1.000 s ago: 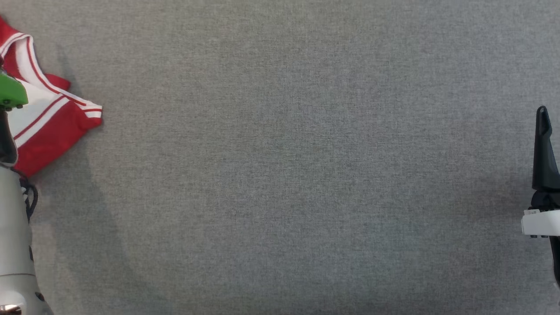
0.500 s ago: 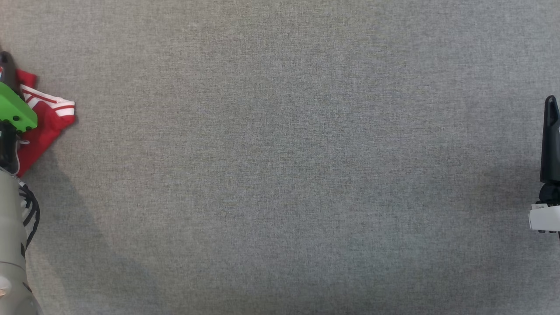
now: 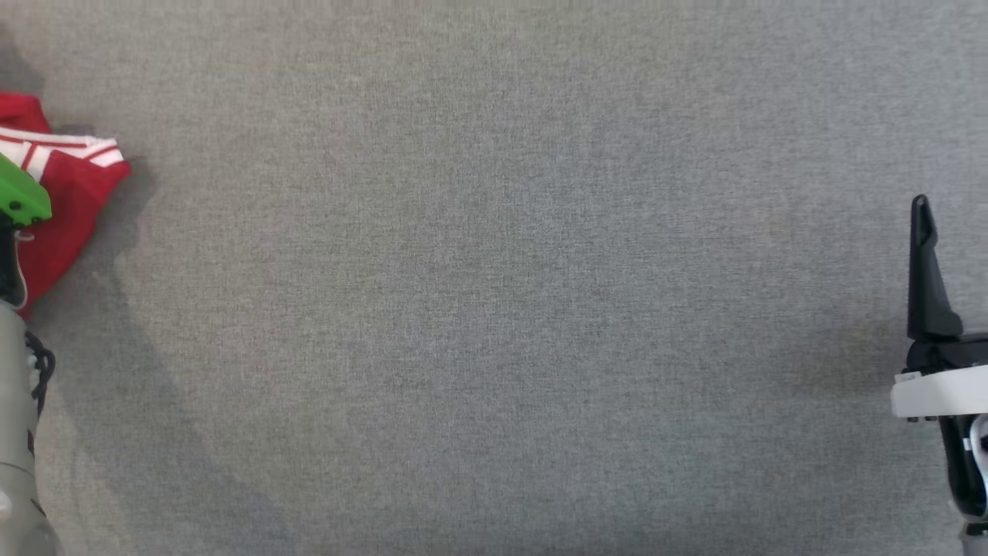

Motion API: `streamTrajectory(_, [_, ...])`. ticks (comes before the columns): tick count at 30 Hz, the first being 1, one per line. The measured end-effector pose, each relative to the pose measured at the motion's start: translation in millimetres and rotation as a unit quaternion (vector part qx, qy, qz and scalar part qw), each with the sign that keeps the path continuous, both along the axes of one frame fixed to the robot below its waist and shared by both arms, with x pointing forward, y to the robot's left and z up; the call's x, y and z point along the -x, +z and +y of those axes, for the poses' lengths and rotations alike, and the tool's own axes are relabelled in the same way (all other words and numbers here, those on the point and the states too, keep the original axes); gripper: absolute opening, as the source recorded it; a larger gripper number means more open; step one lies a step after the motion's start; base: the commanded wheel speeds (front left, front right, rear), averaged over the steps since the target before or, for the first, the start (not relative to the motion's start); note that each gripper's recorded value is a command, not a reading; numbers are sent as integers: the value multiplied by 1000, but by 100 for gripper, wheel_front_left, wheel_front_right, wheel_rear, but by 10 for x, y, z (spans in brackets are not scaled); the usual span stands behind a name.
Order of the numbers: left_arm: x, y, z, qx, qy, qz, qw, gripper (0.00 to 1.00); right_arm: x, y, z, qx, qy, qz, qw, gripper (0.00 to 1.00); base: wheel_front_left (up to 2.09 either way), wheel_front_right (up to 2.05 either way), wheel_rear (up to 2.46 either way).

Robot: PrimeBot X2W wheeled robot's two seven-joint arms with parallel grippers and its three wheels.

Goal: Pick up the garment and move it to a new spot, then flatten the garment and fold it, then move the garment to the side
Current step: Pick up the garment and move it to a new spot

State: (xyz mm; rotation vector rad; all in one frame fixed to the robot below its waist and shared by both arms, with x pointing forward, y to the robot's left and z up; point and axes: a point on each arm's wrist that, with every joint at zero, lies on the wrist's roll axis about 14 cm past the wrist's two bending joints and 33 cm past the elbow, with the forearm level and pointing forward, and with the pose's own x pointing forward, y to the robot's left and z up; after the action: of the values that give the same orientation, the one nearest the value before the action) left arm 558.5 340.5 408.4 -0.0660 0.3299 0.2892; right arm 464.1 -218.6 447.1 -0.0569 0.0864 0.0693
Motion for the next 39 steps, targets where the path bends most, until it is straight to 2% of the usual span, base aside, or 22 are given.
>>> streamTrajectory(4, [-188,493,-105,-26,-32,-62,997,0,85,44,12,-17,-8,-7,1000,100,0,0,0])
streamTrajectory(10, [-452,1331,-471,-59,-90,-169,980,0,264,101,-61,-37,-34,-18,999,100,0,0,0])
streamTrajectory(16, [-628,2003,-1137,-80,-172,-242,952,0,494,139,-259,-49,-77,-24,996,100,0,0,0])
streamTrajectory(22, [-639,2558,-2104,-67,-268,-305,911,0,744,166,-453,-59,-120,-28,991,100,0,0,0])
streamTrajectory(24, [-602,2667,-2401,-59,-298,-317,899,0,813,168,-491,-63,-131,-28,989,100,0,0,0])
streamTrajectory(29, [-388,2886,-3278,-34,-385,-344,855,0,958,229,-611,-66,-156,-35,985,100,0,0,0])
streamTrajectory(34, [-100,2919,-3989,1,-461,-348,816,0,1098,326,-734,-67,-179,-48,980,100,0,0,0])
streamTrajectory(36, [4,2811,-4199,16,-484,-336,808,0,1162,360,-783,-65,-188,-51,979,100,0,0,0])
streamTrajectory(39, [125,2546,-4413,34,-508,-307,804,0,1249,405,-854,-63,-201,-57,976,100,0,0,0])
